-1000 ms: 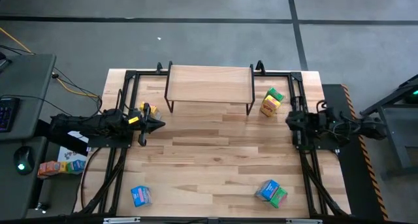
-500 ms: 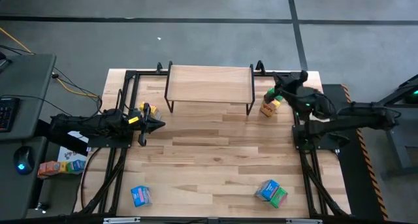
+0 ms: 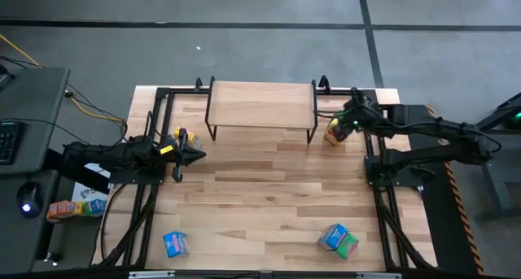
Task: Stack cereal on shelf
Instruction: Put the right yellow cereal box on the shelf
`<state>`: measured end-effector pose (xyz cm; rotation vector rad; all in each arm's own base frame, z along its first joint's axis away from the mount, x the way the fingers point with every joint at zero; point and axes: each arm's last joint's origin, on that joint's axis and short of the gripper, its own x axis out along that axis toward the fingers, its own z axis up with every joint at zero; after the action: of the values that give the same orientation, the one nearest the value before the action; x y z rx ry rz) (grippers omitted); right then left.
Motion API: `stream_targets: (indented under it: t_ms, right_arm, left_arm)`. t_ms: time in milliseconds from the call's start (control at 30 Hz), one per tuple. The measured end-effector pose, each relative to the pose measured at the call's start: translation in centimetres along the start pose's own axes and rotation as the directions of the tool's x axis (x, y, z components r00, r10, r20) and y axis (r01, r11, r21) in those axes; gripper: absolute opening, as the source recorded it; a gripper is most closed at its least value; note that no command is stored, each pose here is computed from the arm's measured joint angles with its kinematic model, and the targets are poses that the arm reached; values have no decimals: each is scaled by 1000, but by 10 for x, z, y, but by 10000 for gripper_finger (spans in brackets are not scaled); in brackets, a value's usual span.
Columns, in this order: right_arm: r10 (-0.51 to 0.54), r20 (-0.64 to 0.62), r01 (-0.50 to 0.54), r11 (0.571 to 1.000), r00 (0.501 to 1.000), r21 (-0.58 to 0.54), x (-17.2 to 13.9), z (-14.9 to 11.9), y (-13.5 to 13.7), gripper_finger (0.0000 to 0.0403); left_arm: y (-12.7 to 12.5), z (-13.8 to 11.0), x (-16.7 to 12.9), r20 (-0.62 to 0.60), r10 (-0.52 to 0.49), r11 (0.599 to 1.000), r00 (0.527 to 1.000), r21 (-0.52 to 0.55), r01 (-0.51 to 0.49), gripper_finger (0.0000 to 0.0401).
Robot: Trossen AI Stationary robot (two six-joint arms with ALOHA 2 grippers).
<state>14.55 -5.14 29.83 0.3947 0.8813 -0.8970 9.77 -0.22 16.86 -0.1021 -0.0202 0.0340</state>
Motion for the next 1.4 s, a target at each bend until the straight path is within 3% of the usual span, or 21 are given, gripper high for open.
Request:
stream_targets:
  t_ms: [133, 233, 467, 800, 1133, 1400]
  right_arm:
    - [4, -80, -6, 1000, 997, -23, 17, -4, 0, 286]
    - [-26, -115, 24, 1000, 993, -13, 26, -6, -3, 302]
    - [-5, -142, 5, 1000, 990, 5, 41, -7, -5, 305]
    - [6, -231, -19, 998, 973, -54, 62, -7, -1, 305]
    - [-41, -244, 16, 994, 969, -106, 68, -7, 0, 305]
    - [0, -260, -36, 991, 966, -132, 67, -7, 1, 304]
  left_arm:
    - [0, 0, 0, 0, 0, 1000, 1000, 0, 0, 0]
    - [0, 0, 0, 0, 0, 1000, 1000, 0, 0, 0]
    - [0, 0, 0, 0, 0, 1000, 1000, 0, 0, 0]
    - [0, 0, 0, 0, 0, 1000, 1000, 0, 0, 0]
    - [0, 0, 0, 0, -1, 1000, 1000, 0, 1, 0]
    - [0, 0, 0, 0, 0, 1000, 1000, 0, 0, 0]
